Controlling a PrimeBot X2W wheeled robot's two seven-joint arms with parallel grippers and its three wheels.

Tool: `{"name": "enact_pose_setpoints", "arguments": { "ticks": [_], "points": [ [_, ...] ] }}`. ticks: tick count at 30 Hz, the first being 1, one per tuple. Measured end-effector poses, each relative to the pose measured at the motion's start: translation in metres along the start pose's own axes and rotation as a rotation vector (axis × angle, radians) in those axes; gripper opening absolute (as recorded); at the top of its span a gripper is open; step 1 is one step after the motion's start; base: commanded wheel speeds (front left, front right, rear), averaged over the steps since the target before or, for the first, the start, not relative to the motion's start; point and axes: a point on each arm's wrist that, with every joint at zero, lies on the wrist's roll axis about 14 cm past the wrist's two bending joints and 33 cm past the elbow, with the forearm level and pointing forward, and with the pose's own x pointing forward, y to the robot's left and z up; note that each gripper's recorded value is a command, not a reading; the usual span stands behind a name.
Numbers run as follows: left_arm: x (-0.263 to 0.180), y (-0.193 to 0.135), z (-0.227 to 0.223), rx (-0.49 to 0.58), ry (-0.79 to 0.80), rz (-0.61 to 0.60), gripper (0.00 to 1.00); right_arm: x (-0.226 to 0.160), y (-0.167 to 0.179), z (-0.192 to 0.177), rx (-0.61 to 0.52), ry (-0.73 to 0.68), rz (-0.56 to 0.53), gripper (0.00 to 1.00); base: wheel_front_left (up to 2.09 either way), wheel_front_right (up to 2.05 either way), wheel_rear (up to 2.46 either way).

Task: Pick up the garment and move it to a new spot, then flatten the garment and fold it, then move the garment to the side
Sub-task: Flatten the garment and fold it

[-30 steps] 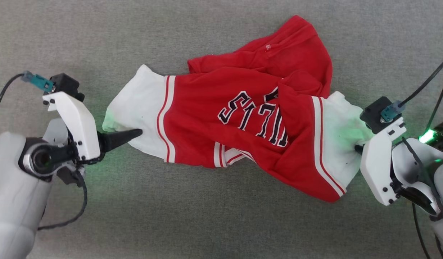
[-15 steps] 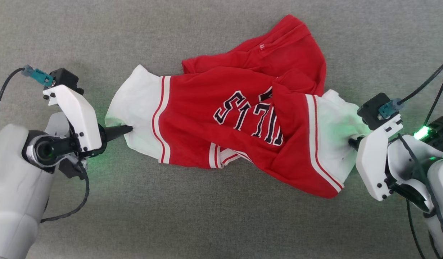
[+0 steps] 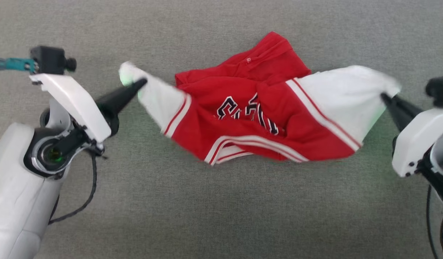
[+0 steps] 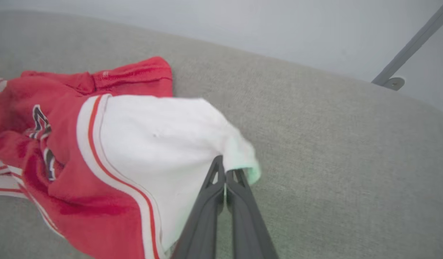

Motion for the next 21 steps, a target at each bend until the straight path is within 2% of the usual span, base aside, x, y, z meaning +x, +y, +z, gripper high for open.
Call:
{"name": "enact_pose_setpoints", "arguments": {
  "ticks": [4, 12, 18, 19, 21],
  "points": [
    [0.006, -0.016, 0.028, 0.007, -0.128, -0.053, 0.00, -0.002, -0.007, 0.024, 0.049, -0.094, -0.030, 0.00, 0.00, 0.00, 0.00],
    [0.055, -0.022, 0.106, 0.059, -0.320, -0.056, 0.00, 0.041, -0.028, 0.107, 0.137, -0.305, -0.051, 0.00, 0.00, 0.00, 0.00],
    [0.074, -0.018, 0.203, 0.132, -0.571, 0.008, 0.00, 0.062, -0.059, 0.204, 0.179, -0.547, -0.105, 0.00, 0.00, 0.00, 0.00],
    [0.075, -0.028, 0.235, 0.129, -0.662, 0.002, 0.00, 0.058, -0.068, 0.238, 0.180, -0.640, -0.128, 0.00, 0.00, 0.00, 0.00],
    [0.075, -0.046, 0.260, 0.135, -0.742, -0.021, 0.00, 0.050, -0.077, 0.267, 0.176, -0.719, -0.155, 0.00, 0.00, 0.00, 0.00]
  ]
}}
